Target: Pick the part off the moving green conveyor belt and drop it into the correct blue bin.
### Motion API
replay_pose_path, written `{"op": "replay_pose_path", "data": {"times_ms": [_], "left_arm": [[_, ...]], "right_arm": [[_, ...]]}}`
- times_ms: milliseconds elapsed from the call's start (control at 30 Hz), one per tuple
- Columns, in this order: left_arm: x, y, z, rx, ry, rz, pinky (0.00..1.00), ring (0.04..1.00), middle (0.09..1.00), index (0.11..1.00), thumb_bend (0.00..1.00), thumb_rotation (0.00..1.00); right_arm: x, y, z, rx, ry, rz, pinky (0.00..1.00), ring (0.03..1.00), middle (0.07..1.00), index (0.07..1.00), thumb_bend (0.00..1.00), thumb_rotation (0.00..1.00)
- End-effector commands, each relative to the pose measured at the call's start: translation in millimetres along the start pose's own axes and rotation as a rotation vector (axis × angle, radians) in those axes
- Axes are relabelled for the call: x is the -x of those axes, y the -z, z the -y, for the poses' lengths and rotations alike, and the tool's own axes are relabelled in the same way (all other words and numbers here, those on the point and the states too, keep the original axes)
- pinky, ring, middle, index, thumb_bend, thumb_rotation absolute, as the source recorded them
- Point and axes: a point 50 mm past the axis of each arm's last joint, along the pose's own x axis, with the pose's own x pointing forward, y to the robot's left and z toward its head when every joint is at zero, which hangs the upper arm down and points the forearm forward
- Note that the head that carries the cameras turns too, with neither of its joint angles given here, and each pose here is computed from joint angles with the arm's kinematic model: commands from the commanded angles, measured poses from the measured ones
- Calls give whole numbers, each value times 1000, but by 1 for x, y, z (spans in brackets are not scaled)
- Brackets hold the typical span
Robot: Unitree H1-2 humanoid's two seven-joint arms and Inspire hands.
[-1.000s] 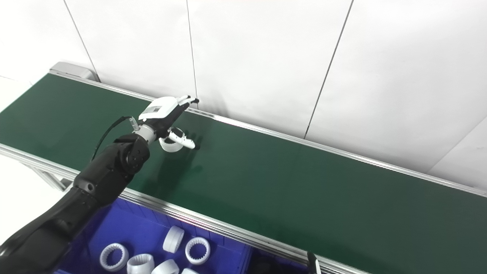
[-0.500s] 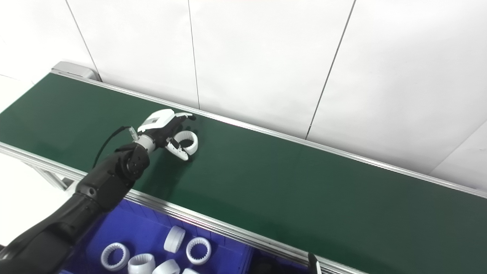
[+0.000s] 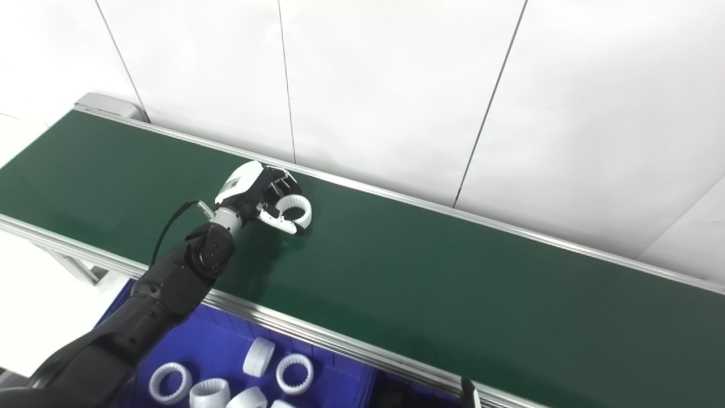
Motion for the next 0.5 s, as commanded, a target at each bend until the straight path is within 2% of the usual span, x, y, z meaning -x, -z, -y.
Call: {"op": "replay_pose_path", "data": {"times_ms": [0,167,333,467], "left_arm": [[-2,-7,2,20,-1,31,424,408,510,524,497,0],[-3,-10,-5,-9,15,50,460,416,510,515,498,0],[6,-14,-19,27,-16,99,455,423,501,507,500,0],[38,-38,-44,112,-92,217,437,419,496,522,499,0]], "right_arm": [[0,-10,0,-2,20,57,1000,1000,1000,1000,995,499],[-1,-10,-1,-22,20,60,1000,1000,1000,1000,989,480],[-1,-11,-3,-26,20,62,1000,1000,1000,1000,989,482],[0,-15,-6,-12,18,69,1000,1000,1000,1000,989,494]]}}
